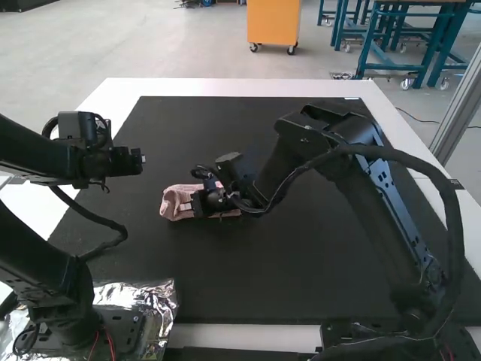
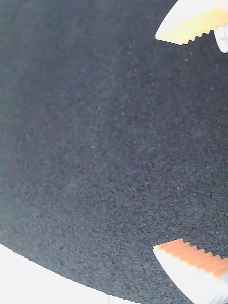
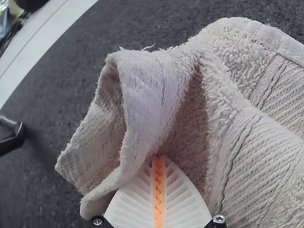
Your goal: Fold the towel.
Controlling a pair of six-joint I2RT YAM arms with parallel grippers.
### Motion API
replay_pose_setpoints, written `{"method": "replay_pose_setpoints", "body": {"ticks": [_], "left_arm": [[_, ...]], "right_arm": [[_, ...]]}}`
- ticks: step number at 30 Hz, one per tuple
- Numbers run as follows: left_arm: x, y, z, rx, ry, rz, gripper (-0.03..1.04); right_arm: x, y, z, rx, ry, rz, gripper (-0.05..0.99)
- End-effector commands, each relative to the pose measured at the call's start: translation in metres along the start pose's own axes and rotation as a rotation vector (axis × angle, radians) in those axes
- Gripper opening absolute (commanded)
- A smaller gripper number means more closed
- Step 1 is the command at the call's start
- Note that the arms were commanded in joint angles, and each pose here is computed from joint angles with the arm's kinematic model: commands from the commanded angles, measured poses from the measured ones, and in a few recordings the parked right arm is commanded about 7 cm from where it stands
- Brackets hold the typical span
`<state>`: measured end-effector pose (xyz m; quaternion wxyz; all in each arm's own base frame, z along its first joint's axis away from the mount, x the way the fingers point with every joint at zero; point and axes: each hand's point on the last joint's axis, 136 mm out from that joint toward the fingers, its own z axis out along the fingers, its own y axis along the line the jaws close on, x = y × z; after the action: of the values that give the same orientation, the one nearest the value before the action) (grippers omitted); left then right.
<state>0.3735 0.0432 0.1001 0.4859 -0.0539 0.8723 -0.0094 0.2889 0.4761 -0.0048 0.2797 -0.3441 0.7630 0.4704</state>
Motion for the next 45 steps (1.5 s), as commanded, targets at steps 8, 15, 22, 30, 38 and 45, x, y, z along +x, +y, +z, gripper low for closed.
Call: {"method": "replay_pose_setpoints", "body": {"ticks": [8,15,22,30,38,45], "left_arm": [[-0.025,-0.005,-0.004,0.016,-0.043,0.003,0.97],[-0.063,-0.007,-0.017,0.017,-0.095,0.010,0.97],[-0.106,-0.014,-0.046,0.027,-0.172,0.018,0.97],[-0.148,-0.043,-0.083,0.088,-0.268,0.049,0.97],[-0.178,-0.075,-0.123,0.167,-0.352,0.071,0.97],[-0.195,-0.085,-0.191,0.227,-0.501,0.088,0.97]], "right_arm": [[-0.037,0.016,0.004,-0.026,-0.064,-0.005,-0.02],[-0.085,0.023,-0.029,0.017,-0.066,-0.007,0.56],[-0.161,0.045,-0.104,0.071,-0.173,-0.071,0.91],[-0.258,0.065,-0.235,0.223,-0.415,-0.144,0.91],[-0.295,0.090,-0.380,0.478,-0.634,-0.250,0.91],[-0.271,0.123,-0.484,0.608,-0.793,-0.256,0.91]]}}
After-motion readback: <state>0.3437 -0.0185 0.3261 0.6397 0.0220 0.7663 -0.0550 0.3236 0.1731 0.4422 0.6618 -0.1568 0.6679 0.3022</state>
